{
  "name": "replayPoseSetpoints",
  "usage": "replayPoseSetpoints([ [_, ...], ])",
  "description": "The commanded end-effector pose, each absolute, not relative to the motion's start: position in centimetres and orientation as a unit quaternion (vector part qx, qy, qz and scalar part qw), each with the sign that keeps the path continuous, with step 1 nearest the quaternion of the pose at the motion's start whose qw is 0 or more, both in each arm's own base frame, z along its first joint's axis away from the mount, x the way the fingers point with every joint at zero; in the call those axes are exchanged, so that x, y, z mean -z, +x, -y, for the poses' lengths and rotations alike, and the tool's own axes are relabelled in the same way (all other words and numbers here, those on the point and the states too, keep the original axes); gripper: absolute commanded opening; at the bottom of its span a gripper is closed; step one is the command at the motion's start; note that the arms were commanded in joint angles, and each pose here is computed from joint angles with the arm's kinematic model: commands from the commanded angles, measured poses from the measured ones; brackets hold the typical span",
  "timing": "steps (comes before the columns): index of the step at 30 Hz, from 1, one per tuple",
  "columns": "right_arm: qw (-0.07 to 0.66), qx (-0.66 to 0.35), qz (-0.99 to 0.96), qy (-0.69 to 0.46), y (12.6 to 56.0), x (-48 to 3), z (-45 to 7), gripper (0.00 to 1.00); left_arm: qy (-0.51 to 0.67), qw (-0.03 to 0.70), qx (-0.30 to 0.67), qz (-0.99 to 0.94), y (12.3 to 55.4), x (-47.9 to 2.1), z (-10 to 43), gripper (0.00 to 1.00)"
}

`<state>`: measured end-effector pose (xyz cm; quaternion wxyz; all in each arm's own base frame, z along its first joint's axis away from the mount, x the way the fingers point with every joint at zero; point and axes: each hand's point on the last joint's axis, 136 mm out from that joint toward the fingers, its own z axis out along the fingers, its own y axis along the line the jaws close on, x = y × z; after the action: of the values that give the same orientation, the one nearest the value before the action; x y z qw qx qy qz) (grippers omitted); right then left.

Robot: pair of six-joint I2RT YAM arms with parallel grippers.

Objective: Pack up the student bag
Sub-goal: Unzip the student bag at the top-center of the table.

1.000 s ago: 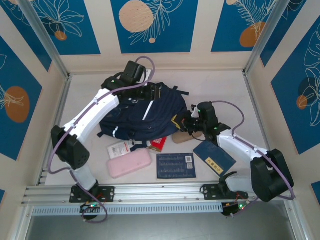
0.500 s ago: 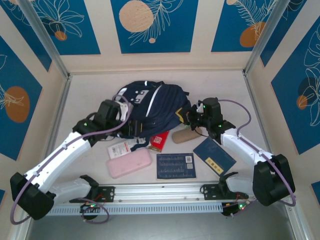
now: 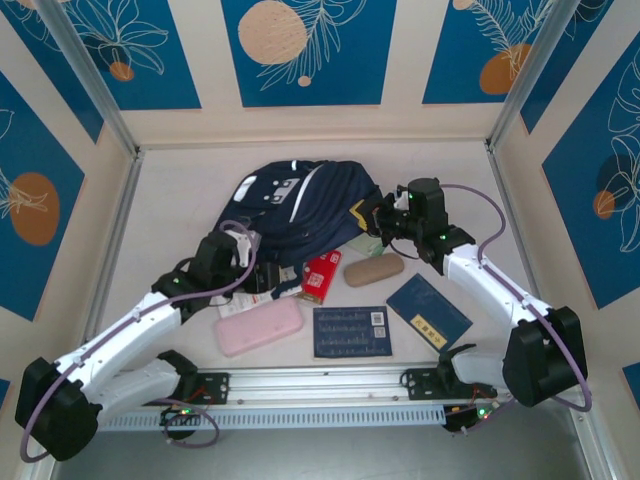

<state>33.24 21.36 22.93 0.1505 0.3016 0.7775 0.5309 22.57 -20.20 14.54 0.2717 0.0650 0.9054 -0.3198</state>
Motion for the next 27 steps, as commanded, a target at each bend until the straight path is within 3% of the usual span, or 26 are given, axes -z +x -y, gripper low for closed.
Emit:
replayPoseSetpoints([
  [1,0.167,-0.559,-0.756,0.296,34.2,-26.1,-21.5,0.0,0.06,0.286,0.369,-0.882,22.6,-15.4,21.4,0.5],
  [21,0.152,-0.575,-0.746,0.3,34.1,-26.5,-22.3,0.0,0.068,0.302,0.343,-0.887,24.6,-11.0,22.1,0.45],
  [27,0.147,-0.577,-0.745,0.299,33.9,-26.2,-22.5,0.0,0.072,0.307,0.35,-0.882,25.1,-11.0,22.6,0.32],
])
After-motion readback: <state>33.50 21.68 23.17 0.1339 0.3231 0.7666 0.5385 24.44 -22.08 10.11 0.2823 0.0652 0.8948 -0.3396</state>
